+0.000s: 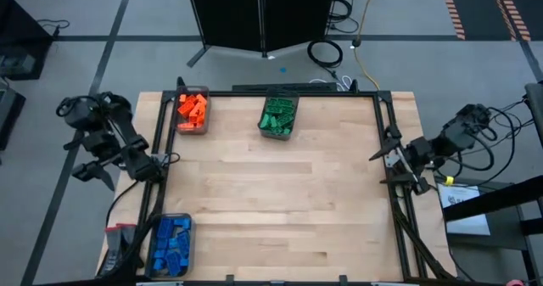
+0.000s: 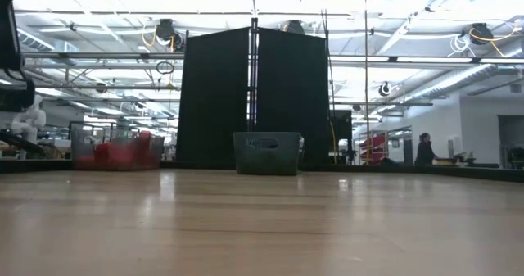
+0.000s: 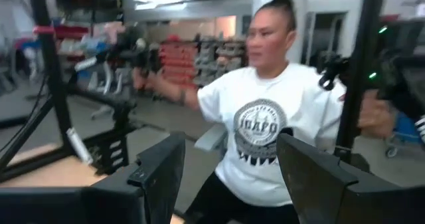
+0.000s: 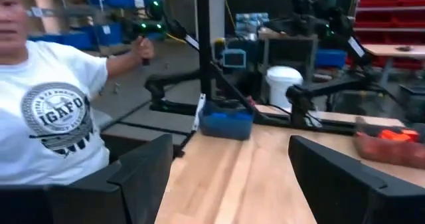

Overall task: Sort blocks
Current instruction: Return to Home Position

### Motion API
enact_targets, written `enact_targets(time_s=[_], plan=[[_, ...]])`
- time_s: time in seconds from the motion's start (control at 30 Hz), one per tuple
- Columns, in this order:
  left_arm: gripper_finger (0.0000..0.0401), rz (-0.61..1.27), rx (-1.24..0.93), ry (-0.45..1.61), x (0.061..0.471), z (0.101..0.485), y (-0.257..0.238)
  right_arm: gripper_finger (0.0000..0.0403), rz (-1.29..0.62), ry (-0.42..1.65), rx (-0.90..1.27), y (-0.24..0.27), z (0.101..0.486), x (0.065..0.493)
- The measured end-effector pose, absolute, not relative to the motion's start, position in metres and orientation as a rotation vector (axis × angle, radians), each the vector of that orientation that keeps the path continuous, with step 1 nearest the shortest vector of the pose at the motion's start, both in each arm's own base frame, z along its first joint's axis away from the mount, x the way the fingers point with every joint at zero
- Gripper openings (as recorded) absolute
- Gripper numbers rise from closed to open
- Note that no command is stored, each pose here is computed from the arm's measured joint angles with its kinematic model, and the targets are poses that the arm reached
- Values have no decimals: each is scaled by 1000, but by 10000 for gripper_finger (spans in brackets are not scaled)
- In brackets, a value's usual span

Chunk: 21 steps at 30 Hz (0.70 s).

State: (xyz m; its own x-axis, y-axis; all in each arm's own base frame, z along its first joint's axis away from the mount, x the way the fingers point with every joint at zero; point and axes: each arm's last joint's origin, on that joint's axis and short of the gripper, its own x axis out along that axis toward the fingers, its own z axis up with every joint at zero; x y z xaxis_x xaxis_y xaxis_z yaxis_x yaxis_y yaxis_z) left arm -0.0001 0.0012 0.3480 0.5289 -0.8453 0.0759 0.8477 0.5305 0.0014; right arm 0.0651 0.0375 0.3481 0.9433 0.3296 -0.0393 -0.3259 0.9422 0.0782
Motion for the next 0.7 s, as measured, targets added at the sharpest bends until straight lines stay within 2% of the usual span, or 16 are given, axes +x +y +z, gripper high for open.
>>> enact_targets(time_s=[0.2, 0.4, 0.7], plan=[[237, -1031, -67, -140, -1, 324, 1, 295, 438, -38, 84, 39, 321, 62], [237, -1018, -44, -156, 9, 309, -14, 295, 437, -72, 99, 43, 297, 68], [237, -1112, -56, -194, 25, 273, -46, 295, 444, -171, 115, 50, 261, 77]])
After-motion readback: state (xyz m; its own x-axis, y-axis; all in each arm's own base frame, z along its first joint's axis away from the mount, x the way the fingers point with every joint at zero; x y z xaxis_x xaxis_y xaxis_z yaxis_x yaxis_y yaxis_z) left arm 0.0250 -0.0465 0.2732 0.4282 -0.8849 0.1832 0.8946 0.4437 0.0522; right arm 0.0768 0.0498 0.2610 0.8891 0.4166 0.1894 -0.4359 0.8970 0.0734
